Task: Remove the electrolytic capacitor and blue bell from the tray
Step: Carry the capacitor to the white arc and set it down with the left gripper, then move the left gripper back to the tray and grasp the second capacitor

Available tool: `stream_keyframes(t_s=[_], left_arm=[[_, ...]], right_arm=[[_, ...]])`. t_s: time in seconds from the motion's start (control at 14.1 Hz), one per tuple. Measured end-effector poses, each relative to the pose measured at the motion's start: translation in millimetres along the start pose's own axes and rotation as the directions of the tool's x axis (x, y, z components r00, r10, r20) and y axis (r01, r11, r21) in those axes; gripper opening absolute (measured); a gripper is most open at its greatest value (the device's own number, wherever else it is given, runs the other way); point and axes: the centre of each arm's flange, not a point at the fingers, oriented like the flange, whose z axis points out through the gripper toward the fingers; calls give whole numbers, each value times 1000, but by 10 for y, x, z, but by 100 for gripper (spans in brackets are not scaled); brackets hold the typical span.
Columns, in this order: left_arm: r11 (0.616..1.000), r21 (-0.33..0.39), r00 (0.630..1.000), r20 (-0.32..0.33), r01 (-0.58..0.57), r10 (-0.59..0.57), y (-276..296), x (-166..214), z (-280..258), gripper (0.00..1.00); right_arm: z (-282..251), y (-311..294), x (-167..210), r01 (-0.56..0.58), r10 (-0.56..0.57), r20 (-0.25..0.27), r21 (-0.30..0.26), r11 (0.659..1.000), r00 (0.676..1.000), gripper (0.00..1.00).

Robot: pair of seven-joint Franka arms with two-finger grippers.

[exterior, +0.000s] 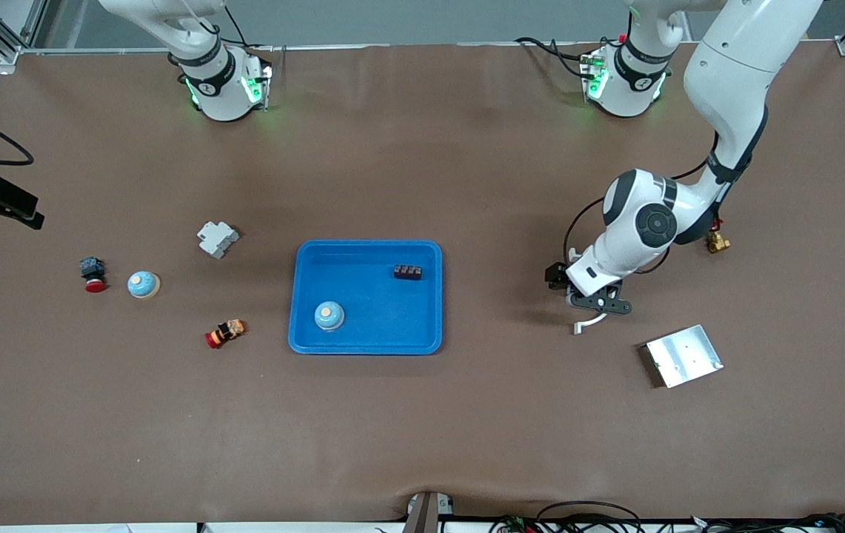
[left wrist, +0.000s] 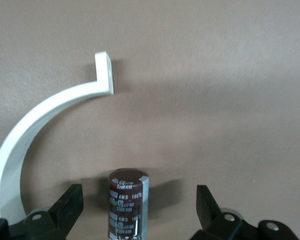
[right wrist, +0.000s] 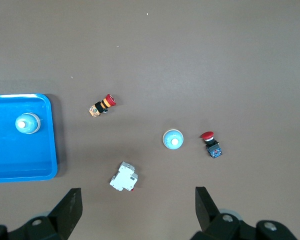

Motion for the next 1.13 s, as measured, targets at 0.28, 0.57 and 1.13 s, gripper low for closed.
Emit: stream_keyframes(t_s=[0.28,0.57,1.13], left_arm=[[1000,15,1000,7,24,-24,137,106,-380,100],[991,-15,991,-6,133,-133,622,139,-631,100],[781,-80,785,26,619,-619,1660,-16,-845,100]], right_arm=[[21,-24,11,4,-4,3,0,1000,1000,100],[32,-36,14,6,-6,6,1,1000,1000,100],[38,-54,11,0,0,11,40,999,1000,100]])
